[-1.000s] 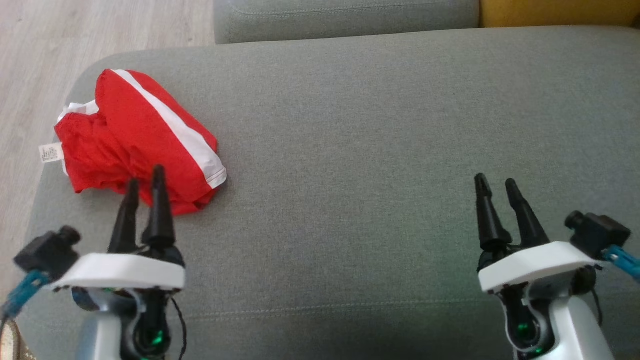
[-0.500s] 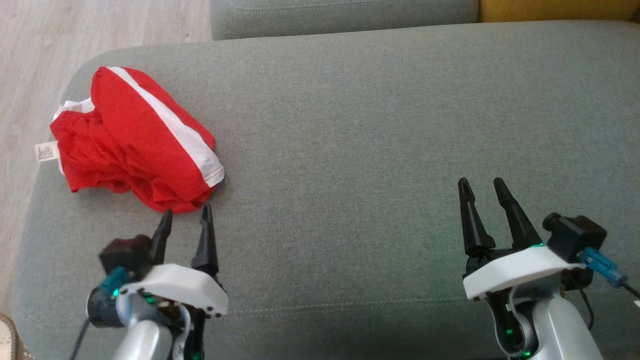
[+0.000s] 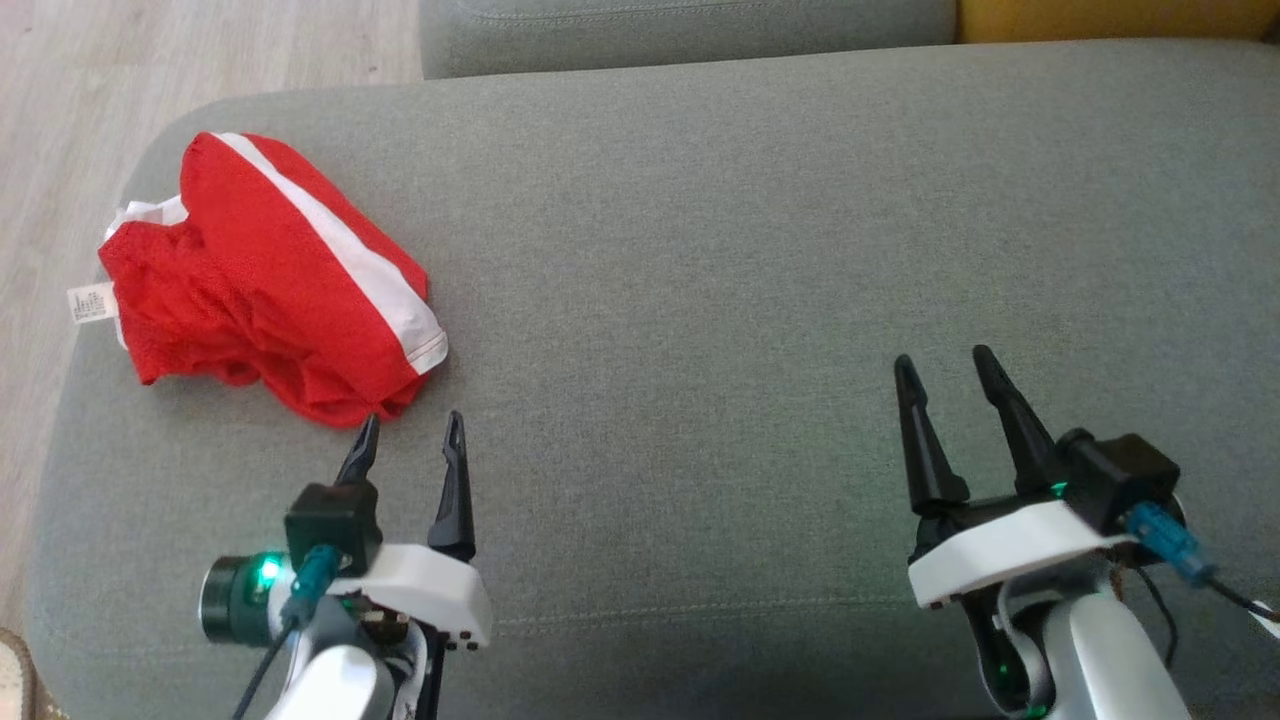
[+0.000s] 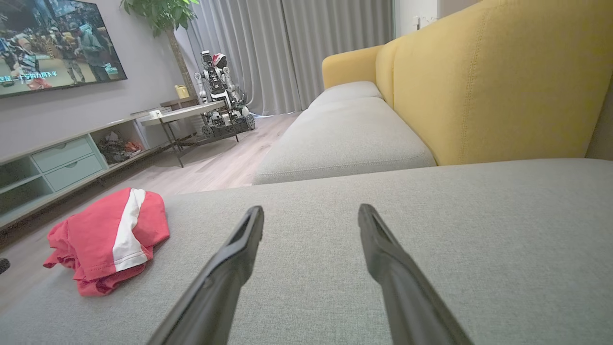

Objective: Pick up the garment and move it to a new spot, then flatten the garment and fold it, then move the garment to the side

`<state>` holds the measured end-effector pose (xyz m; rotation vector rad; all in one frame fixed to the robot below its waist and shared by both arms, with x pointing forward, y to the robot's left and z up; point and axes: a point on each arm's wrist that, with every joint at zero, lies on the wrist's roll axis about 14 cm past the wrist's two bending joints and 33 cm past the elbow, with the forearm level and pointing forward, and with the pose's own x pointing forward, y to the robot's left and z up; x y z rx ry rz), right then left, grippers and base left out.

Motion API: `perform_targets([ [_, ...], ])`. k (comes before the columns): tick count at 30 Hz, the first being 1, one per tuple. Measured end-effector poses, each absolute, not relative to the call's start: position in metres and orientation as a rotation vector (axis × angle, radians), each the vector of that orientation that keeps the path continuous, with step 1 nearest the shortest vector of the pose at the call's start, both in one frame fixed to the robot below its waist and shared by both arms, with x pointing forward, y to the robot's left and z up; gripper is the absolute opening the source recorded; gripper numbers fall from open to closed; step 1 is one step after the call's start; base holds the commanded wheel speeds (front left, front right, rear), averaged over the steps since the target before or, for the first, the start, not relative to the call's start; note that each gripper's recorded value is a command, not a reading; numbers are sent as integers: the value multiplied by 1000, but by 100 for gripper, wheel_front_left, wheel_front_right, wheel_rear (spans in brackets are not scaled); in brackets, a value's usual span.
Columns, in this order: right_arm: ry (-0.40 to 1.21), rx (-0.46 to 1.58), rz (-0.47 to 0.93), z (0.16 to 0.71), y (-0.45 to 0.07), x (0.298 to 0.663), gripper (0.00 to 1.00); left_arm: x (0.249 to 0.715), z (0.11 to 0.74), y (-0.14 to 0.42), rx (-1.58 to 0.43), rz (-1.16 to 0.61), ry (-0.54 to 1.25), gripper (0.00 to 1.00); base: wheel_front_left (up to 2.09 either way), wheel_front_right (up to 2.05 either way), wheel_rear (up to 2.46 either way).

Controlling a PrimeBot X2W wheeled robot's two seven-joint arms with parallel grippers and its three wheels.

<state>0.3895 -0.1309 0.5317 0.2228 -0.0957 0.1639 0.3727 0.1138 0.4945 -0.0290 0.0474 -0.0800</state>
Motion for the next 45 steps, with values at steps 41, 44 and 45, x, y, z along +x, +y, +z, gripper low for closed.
perform_targets([
  [41,-115,175,123,520,-144,387,100,373,513,124,-26,-54,-91,100,0,0,0],
  [44,-119,175,122,522,-145,388,100,373,512,125,-25,-55,-88,100,0,0,0],
  [45,-119,175,122,522,-145,388,100,373,512,125,-25,-55,-88,100,0,0,0],
])
